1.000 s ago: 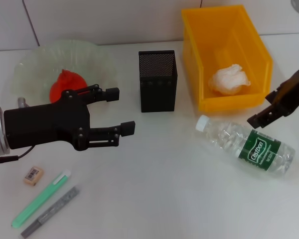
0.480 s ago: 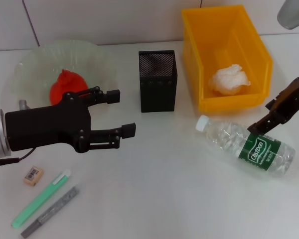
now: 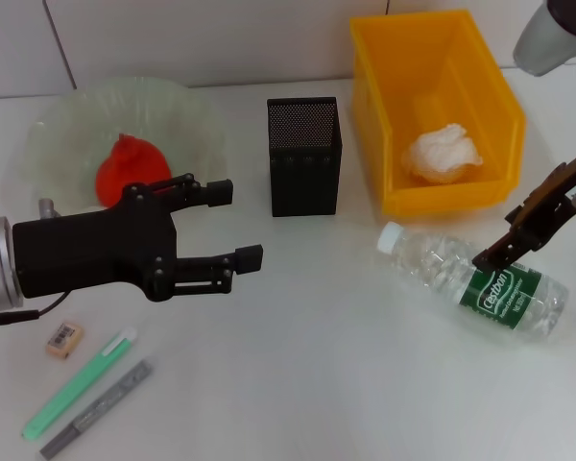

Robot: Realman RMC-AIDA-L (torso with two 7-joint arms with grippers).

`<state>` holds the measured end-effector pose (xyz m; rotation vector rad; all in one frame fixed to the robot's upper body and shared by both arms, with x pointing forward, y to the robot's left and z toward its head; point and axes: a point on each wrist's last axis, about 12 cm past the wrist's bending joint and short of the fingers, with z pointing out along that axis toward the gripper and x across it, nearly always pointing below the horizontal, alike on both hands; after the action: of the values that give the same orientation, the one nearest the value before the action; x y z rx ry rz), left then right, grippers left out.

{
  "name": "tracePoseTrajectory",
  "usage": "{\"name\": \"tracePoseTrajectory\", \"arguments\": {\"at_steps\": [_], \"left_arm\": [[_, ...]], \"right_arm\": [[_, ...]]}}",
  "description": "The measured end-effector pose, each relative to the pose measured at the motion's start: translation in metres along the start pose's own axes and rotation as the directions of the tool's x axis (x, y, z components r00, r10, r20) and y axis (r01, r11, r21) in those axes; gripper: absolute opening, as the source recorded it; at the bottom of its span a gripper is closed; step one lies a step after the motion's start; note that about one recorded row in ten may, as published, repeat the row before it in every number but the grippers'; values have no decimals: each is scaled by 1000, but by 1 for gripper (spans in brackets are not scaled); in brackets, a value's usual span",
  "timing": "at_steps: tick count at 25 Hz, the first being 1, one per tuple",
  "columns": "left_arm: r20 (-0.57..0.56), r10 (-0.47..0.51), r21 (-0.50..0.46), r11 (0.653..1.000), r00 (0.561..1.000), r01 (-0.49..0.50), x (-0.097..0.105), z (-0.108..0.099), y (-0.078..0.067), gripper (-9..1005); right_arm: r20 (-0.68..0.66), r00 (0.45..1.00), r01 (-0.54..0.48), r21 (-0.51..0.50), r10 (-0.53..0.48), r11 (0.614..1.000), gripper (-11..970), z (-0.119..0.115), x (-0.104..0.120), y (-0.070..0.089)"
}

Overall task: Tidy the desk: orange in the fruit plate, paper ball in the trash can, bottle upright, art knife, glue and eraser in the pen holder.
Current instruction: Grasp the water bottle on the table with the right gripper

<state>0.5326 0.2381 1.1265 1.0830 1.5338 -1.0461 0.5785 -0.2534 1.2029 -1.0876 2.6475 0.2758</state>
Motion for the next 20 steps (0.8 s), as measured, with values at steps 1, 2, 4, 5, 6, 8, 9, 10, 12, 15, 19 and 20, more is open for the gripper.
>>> {"name": "tracePoseTrajectory", "arguments": {"at_steps": [1,2,4,5,6,8,9,10,12,15,19,20], "left_arm": [[0,-1,1,1000,1000,1,1,0,0,855],[0,-3,1,1000,1000,3,2,0,0,855],[0,-5,2,1000,1000,5,2,0,0,855],[0,-5,2,1000,1000,5,2,0,0,855],[0,-6,3,1000,1000,6,2,1,0,855],[0,-5,5,1000,1000,5,2,2,0,855],[0,-5,5,1000,1000,5,2,2,0,855],[0,-5,5,1000,1000,5,2,2,0,855],[0,-5,5,1000,1000,5,2,2,0,855],[0,-5,5,1000,1000,5,2,2,0,855],[0,-6,5,1000,1000,6,2,2,0,855],[0,-7,5,1000,1000,7,2,2,0,855]], "right_arm": [[-4,1000,-4,-7,4,1000,819,3,0,-1],[-4,1000,-4,-7,4,1000,818,3,0,-1],[-6,1000,-9,-11,9,1000,818,7,0,-2],[-6,1000,-9,-11,9,1000,818,7,0,-2],[-9,1000,-12,-14,12,1000,818,10,0,-2],[-11,1000,-12,-17,12,1000,818,12,1,-3],[-18,1000,-8,-19,8,1000,818,15,1,-3],[-18,1000,-8,-19,8,1000,818,15,1,-3],[-29,1000,-5,-18,5,1000,818,18,1,-3],[-46,999,-4,-21,3,1000,818,22,1,-3],[-53,999,-3,-18,2,1000,817,24,0,-4],[-53,999,-3,-18,2,1000,817,24,0,-4]]}}
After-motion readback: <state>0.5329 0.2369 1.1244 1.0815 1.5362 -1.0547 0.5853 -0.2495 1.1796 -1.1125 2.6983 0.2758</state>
